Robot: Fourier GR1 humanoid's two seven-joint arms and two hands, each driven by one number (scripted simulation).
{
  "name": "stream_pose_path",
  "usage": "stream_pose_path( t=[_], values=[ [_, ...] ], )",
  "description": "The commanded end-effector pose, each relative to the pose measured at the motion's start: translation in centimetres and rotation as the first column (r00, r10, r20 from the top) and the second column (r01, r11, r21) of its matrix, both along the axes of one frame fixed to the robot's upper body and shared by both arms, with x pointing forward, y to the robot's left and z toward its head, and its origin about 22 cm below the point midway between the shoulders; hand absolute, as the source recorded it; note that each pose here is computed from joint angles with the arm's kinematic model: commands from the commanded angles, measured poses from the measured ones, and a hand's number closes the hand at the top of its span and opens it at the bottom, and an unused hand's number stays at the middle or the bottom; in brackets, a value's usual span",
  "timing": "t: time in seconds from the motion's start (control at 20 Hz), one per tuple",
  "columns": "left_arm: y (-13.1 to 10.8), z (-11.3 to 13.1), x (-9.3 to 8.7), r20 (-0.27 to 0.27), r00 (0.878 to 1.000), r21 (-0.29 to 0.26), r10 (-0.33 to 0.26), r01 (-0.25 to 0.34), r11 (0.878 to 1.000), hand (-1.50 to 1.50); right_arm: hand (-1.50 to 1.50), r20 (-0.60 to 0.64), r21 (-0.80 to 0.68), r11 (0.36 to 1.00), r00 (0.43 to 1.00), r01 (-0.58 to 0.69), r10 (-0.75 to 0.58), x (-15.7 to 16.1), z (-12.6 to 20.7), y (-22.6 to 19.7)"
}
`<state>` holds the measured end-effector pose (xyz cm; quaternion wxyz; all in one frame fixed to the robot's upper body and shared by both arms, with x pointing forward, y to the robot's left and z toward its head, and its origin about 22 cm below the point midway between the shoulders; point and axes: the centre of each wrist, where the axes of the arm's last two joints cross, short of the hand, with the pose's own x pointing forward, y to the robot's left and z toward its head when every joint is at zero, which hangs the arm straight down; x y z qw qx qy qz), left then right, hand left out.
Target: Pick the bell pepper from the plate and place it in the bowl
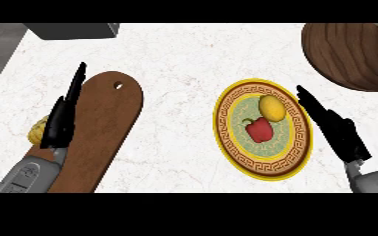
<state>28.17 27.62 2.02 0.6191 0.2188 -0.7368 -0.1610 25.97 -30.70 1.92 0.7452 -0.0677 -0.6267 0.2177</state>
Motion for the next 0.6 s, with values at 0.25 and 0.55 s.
stream_pose_path(
  t=[0.25, 0.55],
  values=[
    [-7.6, -0.7, -1.1, -0.146, 0.95, -0.514, -0.275, 0.165, 0.842, 0.0, 1.5, 0.487, 0.074, 0.991, 0.871, -0.108, 0.059, 0.7, 5.9, 1.2],
    [-6.1, -0.3, -2.1, -0.194, 0.918, -0.589, -0.345, 0.172, 0.79, 0.0, -1.5, 0.549, 0.108, 0.985, 0.818, 0.138, -0.175, -4.6, 0.1, 3.0]
  ],
)
